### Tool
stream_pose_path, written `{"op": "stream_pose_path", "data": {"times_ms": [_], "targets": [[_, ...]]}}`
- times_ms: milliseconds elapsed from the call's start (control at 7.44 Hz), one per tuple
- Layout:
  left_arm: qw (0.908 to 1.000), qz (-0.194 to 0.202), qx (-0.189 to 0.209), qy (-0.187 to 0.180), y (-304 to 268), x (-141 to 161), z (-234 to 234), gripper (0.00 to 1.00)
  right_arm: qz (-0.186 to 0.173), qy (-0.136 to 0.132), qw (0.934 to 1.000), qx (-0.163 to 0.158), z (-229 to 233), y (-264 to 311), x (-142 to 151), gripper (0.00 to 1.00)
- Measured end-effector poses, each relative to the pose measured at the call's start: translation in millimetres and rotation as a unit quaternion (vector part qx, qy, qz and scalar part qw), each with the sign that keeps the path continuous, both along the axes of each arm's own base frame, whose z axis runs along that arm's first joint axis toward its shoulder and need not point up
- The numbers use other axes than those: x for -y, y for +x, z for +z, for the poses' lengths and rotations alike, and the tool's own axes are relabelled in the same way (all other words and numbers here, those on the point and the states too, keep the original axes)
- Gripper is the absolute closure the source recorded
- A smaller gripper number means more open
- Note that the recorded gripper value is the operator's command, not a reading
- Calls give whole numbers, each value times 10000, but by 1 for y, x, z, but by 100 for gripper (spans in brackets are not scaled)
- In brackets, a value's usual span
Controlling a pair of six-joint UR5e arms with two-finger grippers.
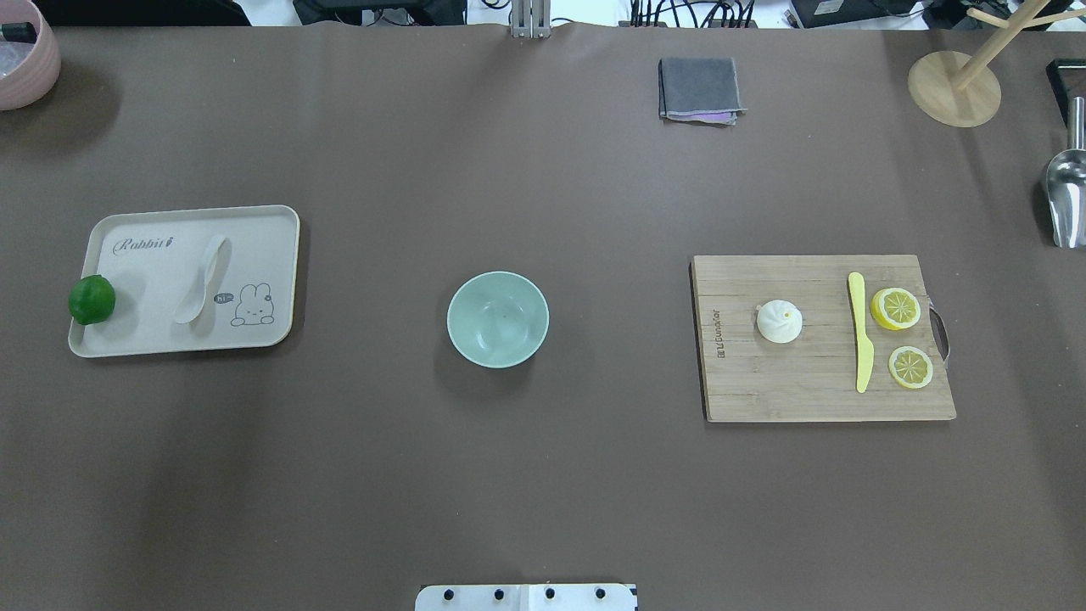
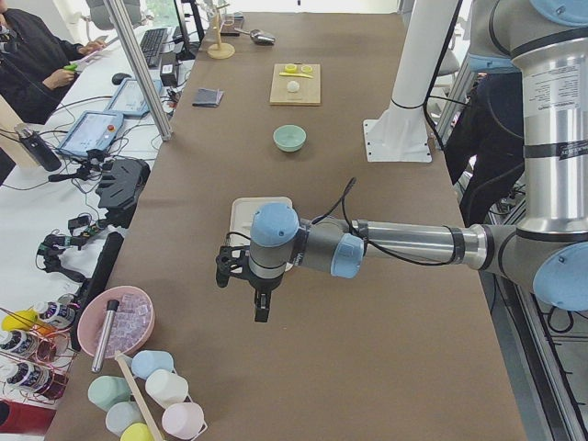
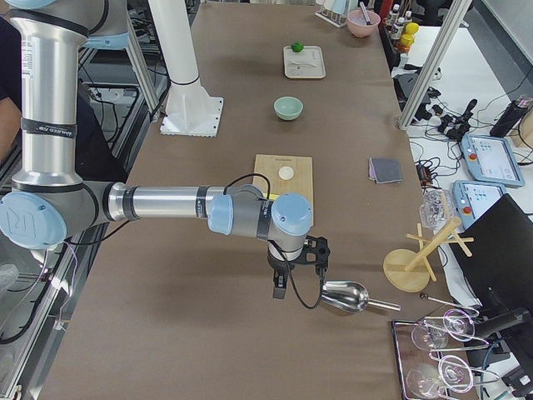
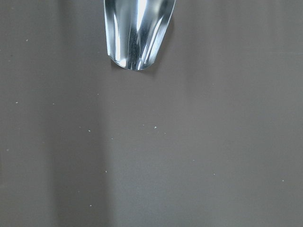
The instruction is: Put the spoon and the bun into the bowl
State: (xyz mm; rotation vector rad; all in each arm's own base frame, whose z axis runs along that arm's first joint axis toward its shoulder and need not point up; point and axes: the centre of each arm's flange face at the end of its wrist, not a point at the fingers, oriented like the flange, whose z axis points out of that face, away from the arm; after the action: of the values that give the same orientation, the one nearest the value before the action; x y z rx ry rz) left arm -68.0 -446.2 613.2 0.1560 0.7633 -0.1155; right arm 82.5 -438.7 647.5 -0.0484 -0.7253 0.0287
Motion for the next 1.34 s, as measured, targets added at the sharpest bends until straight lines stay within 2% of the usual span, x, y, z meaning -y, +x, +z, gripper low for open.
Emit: {"op": "stream_pose_path", "data": {"times_ms": [1345], "targets": [[10000,21,55,-13,-1,2,6,2,-24,-3,10000,-5,1,-1,-1,0]]}}
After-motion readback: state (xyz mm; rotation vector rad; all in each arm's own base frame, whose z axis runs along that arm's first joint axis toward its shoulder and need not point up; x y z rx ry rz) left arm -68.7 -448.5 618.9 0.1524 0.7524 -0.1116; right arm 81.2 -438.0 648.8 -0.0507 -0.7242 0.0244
